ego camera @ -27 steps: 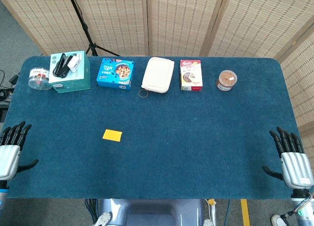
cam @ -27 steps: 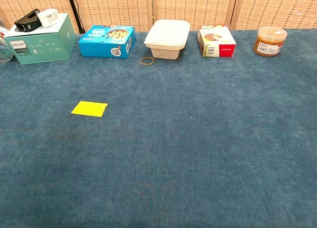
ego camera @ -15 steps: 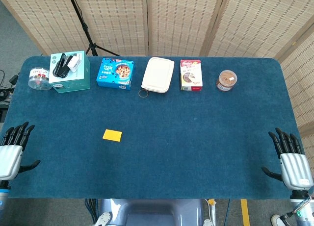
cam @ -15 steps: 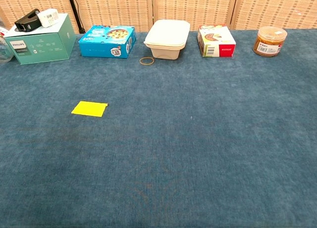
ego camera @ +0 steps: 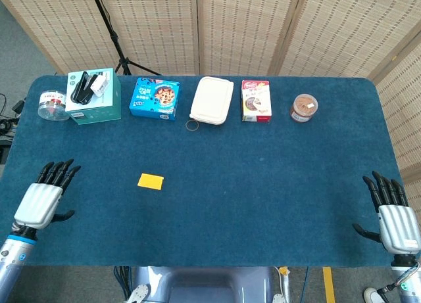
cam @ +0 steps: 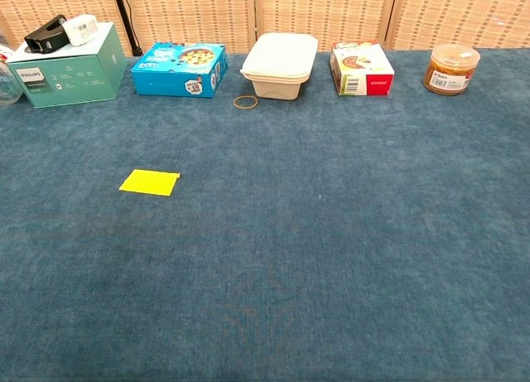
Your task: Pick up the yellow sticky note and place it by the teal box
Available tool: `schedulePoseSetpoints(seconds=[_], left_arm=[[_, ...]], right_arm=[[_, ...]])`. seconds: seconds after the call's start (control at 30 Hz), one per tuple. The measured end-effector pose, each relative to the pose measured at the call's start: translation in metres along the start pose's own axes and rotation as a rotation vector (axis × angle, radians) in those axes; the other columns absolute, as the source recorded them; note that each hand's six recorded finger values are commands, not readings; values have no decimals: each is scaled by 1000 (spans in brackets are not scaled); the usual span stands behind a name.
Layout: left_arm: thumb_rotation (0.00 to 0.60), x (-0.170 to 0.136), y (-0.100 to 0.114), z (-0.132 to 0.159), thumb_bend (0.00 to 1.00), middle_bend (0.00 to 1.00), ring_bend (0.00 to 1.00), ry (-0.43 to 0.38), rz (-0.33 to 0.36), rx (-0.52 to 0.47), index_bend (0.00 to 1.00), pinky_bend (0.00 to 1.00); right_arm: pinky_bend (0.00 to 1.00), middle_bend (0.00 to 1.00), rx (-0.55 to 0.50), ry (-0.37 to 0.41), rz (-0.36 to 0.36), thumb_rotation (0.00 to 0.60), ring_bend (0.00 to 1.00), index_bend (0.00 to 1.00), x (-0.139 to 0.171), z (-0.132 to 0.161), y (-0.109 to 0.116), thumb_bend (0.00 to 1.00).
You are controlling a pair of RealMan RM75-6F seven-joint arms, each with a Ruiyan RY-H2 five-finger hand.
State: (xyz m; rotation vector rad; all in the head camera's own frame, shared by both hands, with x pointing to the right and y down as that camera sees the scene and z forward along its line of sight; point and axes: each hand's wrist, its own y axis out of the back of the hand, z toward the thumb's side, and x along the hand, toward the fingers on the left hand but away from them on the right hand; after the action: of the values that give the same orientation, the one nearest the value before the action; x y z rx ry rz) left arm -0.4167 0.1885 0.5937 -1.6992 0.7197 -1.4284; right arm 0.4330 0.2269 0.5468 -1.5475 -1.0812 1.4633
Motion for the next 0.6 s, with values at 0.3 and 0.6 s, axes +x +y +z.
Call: schedulePoseSetpoints(seconds=[0.3, 0.6], left_arm=[[600, 35, -4, 37, 96, 0, 0, -180, -107, 85, 147, 0], [600, 75, -8, 77, 108, 0, 0, -272, -136, 150, 217, 0]], right_arm=[[0, 0, 1, -3, 5, 600, 0, 0, 0, -1, -1, 0], [0, 0, 10, -9, 20, 600, 0, 0, -2, -3, -6, 0]])
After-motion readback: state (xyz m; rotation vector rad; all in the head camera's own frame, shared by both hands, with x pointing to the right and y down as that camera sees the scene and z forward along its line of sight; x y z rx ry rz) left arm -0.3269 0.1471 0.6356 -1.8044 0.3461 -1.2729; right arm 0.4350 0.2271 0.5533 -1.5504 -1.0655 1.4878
